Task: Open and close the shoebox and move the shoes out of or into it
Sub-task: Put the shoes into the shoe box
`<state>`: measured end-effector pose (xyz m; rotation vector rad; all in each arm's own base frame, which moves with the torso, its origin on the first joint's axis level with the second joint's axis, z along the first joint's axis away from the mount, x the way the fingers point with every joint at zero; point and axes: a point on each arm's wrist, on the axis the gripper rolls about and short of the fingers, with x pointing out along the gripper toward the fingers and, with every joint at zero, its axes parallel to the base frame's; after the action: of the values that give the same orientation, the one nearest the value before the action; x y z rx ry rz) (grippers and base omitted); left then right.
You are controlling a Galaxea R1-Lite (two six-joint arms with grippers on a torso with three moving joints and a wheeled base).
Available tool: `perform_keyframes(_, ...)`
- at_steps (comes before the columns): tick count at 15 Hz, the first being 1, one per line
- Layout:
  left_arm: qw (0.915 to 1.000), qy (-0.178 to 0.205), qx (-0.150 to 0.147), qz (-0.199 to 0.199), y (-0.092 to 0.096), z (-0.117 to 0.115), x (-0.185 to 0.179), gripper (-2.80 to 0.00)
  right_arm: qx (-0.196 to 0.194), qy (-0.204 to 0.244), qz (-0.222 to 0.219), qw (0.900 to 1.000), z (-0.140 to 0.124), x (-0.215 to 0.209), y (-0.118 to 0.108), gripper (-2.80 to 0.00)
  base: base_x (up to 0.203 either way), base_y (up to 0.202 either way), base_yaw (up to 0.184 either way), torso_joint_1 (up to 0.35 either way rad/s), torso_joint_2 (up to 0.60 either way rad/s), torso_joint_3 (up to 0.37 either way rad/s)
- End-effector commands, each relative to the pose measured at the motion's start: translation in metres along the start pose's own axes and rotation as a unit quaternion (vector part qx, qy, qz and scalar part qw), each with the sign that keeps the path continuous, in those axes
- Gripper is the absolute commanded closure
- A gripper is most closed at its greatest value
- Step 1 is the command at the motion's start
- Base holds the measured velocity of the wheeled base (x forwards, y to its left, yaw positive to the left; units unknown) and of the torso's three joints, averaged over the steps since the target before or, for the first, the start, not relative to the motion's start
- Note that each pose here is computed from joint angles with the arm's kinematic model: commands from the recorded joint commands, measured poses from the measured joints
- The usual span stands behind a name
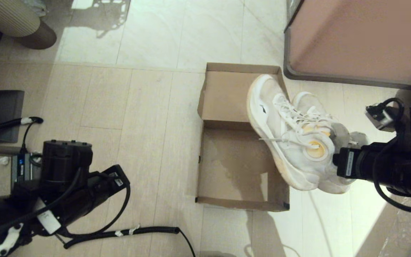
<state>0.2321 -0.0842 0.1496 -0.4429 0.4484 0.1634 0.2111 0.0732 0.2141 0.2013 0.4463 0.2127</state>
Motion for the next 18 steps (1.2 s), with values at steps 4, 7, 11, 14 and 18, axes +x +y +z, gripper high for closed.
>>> perform_keyframes(4,0.9997,-0.016,-0.015,0.011,0.012,0.006,-0.009,0.0,-0.022,0.094,0.019,0.995,-0.035,0.043,0.022,0.0,0.0,0.0,0.0,0.0,0.0,0.0)
perform_keyframes(7,0.9996,-0.015,-0.015,0.018,0.02,0.004,-0.013,0.0,-0.033,0.111,0.014,0.993,-0.048,0.064,0.027,0.0,0.0,0.0,0.0,0.0,0.0,0.0)
perform_keyframes(11,0.9993,-0.015,-0.019,0.029,0.028,0.003,-0.016,0.0,-0.051,0.099,-0.013,0.994,-0.07,0.108,0.033,0.0,0.0,0.0,0.0,0.0,0.0,0.0)
perform_keyframes(14,0.9991,-0.01,-0.017,0.039,0.036,-0.002,-0.021,0.0,-0.071,0.087,-0.038,0.993,-0.082,0.128,0.034,0.0,0.0,0.0,0.0,0.0,0.0,0.0)
perform_keyframes(18,0.9987,-0.011,-0.017,0.046,0.04,-0.002,-0.02,0.0,-0.073,0.083,-0.035,0.993,-0.095,0.15,0.036,0.0,0.0,0.0,0.0,0.0,0.0,0.0)
